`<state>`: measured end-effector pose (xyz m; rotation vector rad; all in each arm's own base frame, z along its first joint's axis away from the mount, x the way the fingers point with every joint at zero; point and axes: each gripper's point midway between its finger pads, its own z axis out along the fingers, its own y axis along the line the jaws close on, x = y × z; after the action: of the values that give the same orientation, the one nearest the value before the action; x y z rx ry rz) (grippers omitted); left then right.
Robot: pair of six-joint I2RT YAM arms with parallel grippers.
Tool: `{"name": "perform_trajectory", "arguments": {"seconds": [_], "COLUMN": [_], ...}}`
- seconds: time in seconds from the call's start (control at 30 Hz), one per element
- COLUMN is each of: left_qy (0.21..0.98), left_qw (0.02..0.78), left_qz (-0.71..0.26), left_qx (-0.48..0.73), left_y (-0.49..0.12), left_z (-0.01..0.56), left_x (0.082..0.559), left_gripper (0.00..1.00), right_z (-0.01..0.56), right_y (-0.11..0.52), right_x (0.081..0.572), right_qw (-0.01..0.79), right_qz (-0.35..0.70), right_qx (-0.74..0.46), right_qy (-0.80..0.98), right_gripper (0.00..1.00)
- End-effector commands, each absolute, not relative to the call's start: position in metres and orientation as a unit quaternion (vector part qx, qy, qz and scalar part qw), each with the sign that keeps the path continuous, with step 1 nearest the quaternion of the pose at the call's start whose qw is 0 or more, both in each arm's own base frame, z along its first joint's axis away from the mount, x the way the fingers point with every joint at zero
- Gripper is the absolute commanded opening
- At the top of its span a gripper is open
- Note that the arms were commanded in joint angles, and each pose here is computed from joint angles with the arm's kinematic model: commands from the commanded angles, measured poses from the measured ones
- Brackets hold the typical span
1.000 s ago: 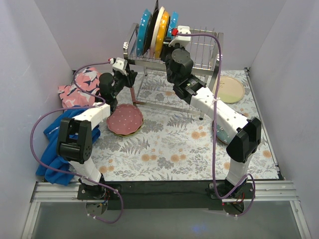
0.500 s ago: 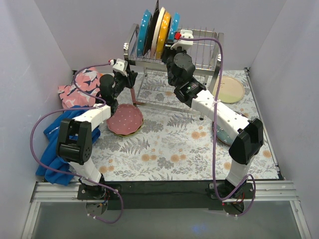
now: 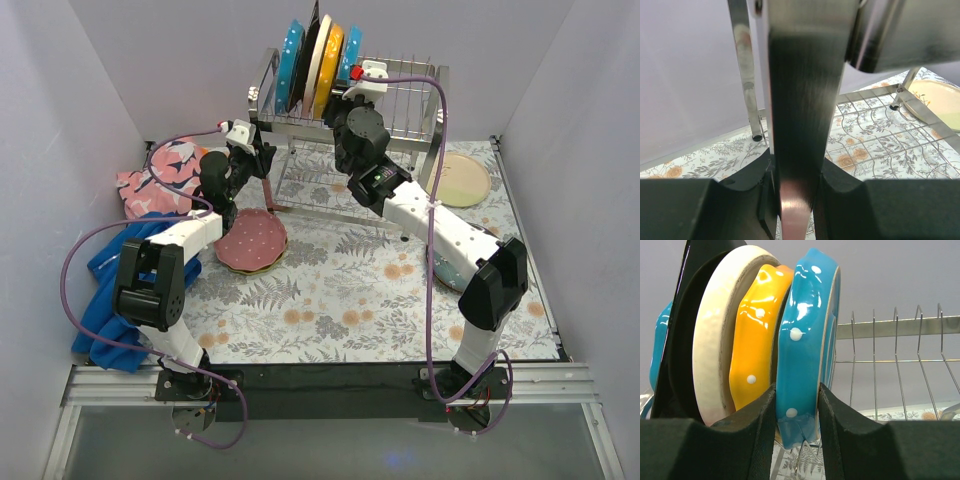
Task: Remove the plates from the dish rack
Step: Unload the plate from the dish rack.
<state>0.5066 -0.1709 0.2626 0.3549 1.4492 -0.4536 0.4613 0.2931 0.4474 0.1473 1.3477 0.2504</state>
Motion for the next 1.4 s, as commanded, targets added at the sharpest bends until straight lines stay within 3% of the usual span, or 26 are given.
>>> {"name": "perform_trajectory", "arguments": {"seconds": [0.0,0.57,0.63,0.67,0.77,1.37], "left_qy": [0.652,0.655,0.655,0.654,0.654,0.662], "left_qw": [0.707,0.705,0.705,0.706,0.706,0.702], "left_qz": [-0.235,-0.232,-0.231,-0.231,-0.231,-0.227], "left_qx": [0.141,0.144,0.144,0.144,0.145,0.135], "left_y": [-0.174,-0.174,-0.174,-0.174,-0.175,-0.172], "left_z": [0.277,0.271,0.272,0.273,0.273,0.263], "left_x": [0.491,0.491,0.491,0.491,0.491,0.497], "left_gripper": [0.0,0.0,0.0,0.0,0.0,0.0], "right_z": [0.453,0.425,0.424,0.424,0.43,0.538], "right_y": [0.251,0.255,0.256,0.257,0.259,0.268], "right_x": [0.467,0.484,0.485,0.485,0.484,0.465], "right_qw": [0.773,0.761,0.759,0.759,0.761,0.819], "right_qz": [0.045,0.045,0.045,0.047,0.059,0.123], "right_qx": [0.14,0.14,0.137,0.136,0.132,0.078], "right_qy": [0.617,0.632,0.635,0.635,0.632,0.555], "right_gripper": [0.45,0.52,0.38,0.23,0.01,0.01]}}
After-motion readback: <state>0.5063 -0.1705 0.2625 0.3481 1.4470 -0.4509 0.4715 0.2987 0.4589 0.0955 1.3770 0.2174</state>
